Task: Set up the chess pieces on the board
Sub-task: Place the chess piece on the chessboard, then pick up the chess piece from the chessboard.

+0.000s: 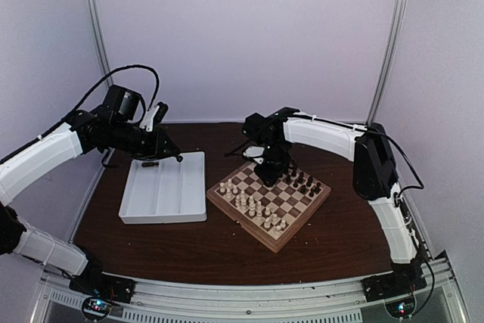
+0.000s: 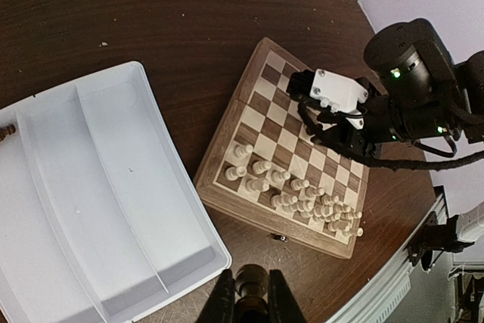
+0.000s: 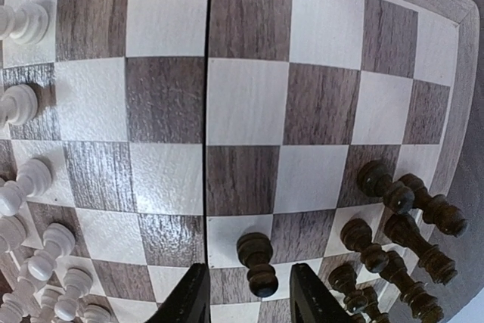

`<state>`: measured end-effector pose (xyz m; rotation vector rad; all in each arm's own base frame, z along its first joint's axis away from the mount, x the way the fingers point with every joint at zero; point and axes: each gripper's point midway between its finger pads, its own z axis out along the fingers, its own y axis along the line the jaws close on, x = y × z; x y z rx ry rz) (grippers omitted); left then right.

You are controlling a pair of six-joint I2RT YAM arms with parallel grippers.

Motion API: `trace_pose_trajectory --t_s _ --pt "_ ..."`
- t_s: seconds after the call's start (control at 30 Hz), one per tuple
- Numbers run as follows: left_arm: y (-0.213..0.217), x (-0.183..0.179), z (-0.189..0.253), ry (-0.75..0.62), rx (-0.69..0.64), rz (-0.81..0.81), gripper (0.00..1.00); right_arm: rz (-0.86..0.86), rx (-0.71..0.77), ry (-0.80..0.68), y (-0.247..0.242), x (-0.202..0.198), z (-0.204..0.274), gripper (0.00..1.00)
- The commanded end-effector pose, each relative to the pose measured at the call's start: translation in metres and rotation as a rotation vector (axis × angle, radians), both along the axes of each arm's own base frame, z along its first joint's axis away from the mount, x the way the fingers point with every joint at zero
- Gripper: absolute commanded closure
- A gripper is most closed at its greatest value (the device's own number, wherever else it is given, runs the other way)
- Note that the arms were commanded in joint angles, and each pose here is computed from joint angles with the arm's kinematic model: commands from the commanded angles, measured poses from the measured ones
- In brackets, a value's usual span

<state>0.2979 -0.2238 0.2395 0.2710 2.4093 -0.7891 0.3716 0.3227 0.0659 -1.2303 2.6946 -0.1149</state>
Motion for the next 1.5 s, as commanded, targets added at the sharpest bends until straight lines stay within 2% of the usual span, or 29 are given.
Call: trace_pose_trajectory --t_s 0.0,0.3,0.4,0.5,0.87,1.47 --pt "-0.003 0.007 0.015 -0.043 -0.035 -0.001 0.96 -0.021 0.098 -0.095 0.005 0.009 0.038 0.59" --pt "0.008 0.006 0.019 -0.084 -0.011 0.033 0.96 -0.110 0.364 -0.250 0.002 0.013 0.081 0.60" --pt "0.009 0.005 0.020 -0.094 -0.013 0.038 0.96 -0.176 0.468 -0.264 0.001 0.018 0.083 0.61" --pt "0.009 0.005 0.021 -0.095 -0.017 0.037 0.96 -0.198 0.524 -0.218 0.004 0.016 0.072 0.61" --pt "0.006 0.005 0.022 -0.094 -0.024 0.026 0.96 -0.208 0.502 -0.122 0.012 0.012 0.037 0.64" --pt "0.002 0.008 0.020 -0.083 -0.025 0.015 0.95 -0.206 0.423 -0.068 0.003 0.004 0.004 0.70"
